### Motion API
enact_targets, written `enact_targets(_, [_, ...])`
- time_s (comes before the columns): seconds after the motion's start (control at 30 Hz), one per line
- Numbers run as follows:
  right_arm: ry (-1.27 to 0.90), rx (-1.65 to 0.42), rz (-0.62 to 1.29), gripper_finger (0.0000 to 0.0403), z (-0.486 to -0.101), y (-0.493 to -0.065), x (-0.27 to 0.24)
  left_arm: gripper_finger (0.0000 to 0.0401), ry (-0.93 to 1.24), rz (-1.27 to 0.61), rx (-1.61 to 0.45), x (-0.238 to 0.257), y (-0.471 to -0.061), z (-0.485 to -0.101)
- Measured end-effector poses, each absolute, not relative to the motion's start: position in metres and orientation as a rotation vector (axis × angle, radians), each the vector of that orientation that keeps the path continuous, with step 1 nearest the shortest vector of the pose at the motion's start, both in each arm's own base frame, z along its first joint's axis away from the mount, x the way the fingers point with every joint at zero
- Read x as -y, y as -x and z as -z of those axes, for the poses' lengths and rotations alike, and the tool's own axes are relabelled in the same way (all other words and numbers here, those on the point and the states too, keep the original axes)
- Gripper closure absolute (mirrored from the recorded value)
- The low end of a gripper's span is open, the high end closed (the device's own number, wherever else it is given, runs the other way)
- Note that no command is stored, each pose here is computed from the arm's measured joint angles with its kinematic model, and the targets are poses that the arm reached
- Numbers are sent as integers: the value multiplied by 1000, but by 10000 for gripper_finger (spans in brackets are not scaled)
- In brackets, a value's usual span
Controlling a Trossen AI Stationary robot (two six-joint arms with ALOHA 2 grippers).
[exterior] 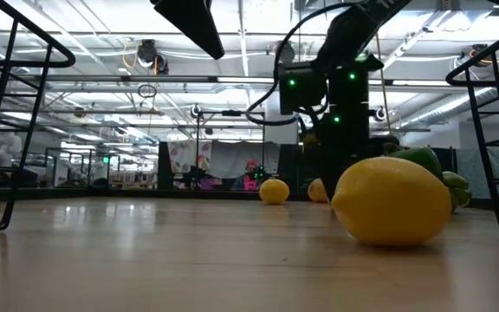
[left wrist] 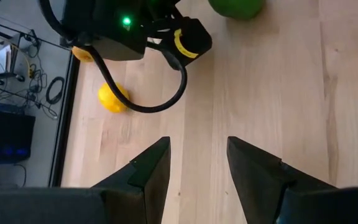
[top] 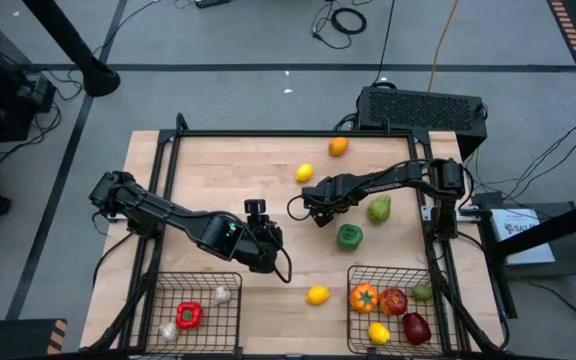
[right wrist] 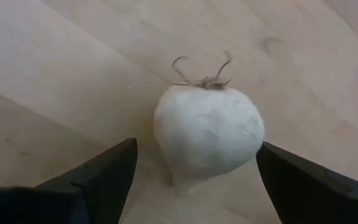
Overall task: Sort produce into baskets
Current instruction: Put the white garlic into the left black wire basket
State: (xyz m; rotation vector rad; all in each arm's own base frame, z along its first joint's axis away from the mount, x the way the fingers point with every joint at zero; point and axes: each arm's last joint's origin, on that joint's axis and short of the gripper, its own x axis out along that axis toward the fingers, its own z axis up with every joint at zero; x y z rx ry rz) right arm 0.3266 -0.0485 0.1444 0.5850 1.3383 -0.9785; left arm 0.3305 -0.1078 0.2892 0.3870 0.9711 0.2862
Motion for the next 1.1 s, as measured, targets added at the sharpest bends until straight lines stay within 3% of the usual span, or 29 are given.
enact_targets(0.2, [-588, -1333, 903, 103, -142, -329, 48, 235, -388, -285, -971, 108, -331, -289])
enact_targets(0.63, [-588, -1310, 861, 204, -143, -333, 48, 235, -390, -285, -971, 108, -331, -289])
enact_targets(0.9, [-561, -1300, 827, 211, -145, -337, 48, 235, -390, -285, -971, 108, -331, -289])
enact_targets(1.1, [-509, -1241, 723, 205, -170, -356, 44, 235, -391, -285, -972, 108, -331, -289])
